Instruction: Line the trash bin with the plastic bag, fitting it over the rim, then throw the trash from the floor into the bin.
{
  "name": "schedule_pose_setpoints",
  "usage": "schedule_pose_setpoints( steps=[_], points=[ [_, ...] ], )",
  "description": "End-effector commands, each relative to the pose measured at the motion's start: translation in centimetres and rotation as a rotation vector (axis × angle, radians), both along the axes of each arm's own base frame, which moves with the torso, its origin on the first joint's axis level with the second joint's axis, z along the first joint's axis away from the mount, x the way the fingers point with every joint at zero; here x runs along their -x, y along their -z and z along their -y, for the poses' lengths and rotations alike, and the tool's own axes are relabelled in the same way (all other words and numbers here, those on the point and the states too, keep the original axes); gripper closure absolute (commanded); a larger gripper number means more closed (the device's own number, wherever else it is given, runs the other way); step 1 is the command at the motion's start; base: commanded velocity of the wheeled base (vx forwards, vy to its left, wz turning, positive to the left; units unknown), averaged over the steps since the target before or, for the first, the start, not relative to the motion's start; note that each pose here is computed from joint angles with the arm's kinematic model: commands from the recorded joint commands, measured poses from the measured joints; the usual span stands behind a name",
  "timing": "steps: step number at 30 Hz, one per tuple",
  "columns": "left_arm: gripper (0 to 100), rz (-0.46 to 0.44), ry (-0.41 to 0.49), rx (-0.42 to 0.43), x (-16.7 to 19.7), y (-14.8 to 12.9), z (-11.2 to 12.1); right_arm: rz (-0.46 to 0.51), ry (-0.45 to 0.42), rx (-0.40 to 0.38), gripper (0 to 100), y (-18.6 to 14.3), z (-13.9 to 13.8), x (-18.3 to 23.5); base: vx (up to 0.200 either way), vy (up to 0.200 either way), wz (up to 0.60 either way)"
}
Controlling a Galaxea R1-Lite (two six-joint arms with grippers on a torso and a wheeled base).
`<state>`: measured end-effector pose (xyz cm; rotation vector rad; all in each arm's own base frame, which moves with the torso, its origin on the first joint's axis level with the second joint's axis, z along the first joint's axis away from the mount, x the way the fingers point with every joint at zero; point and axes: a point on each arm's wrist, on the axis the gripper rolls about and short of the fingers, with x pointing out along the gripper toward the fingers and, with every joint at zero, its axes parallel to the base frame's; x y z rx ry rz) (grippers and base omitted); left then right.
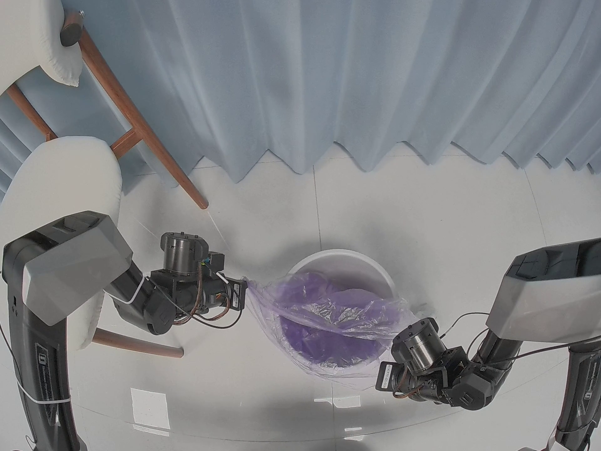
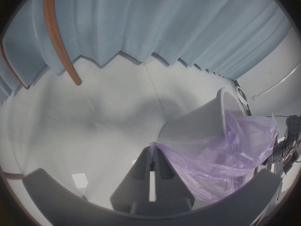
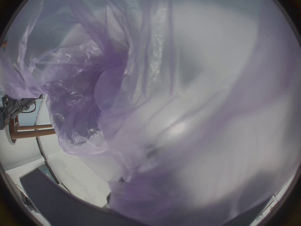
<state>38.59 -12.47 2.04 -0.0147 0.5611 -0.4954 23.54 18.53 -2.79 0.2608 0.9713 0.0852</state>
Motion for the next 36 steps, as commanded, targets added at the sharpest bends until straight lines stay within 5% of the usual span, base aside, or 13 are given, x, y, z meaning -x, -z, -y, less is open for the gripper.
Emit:
schedule_pose_setpoints(
  steps=[1,4,5,11,21,36],
  points=[
    [100,0.015,0.005,0.006,-0.4,0.1,0.6,-0.006,0.012,0.008,100,0.7,0.0,-0.5,0.0,0.0,0.0],
    [100,0.052,0.01,0.033,-0.4,-0.3,1.1,-0.009,0.014,0.013,100,0.7,0.3,-0.4,0.0,0.0,0.0],
    [100,0.066,0.012,0.049,-0.3,-0.4,1.4,-0.01,0.017,0.015,0,0.6,0.5,-0.4,0.0,0.0,0.0],
    [100,0.064,0.023,0.099,0.9,-1.4,2.4,0.013,-0.016,-0.008,0,-2.3,1.6,2.3,0.0,0.0,0.0],
    [100,0.072,0.031,0.106,2.6,-3.1,2.2,0.119,-0.15,-0.18,0,-8.8,3.8,6.2,0.0,0.0,0.0],
    [100,0.083,-0.004,0.114,2.4,-3.7,1.7,0.242,-0.169,-0.178,0,-8.6,-0.8,-1.6,0.0,0.0,0.0]
  ],
)
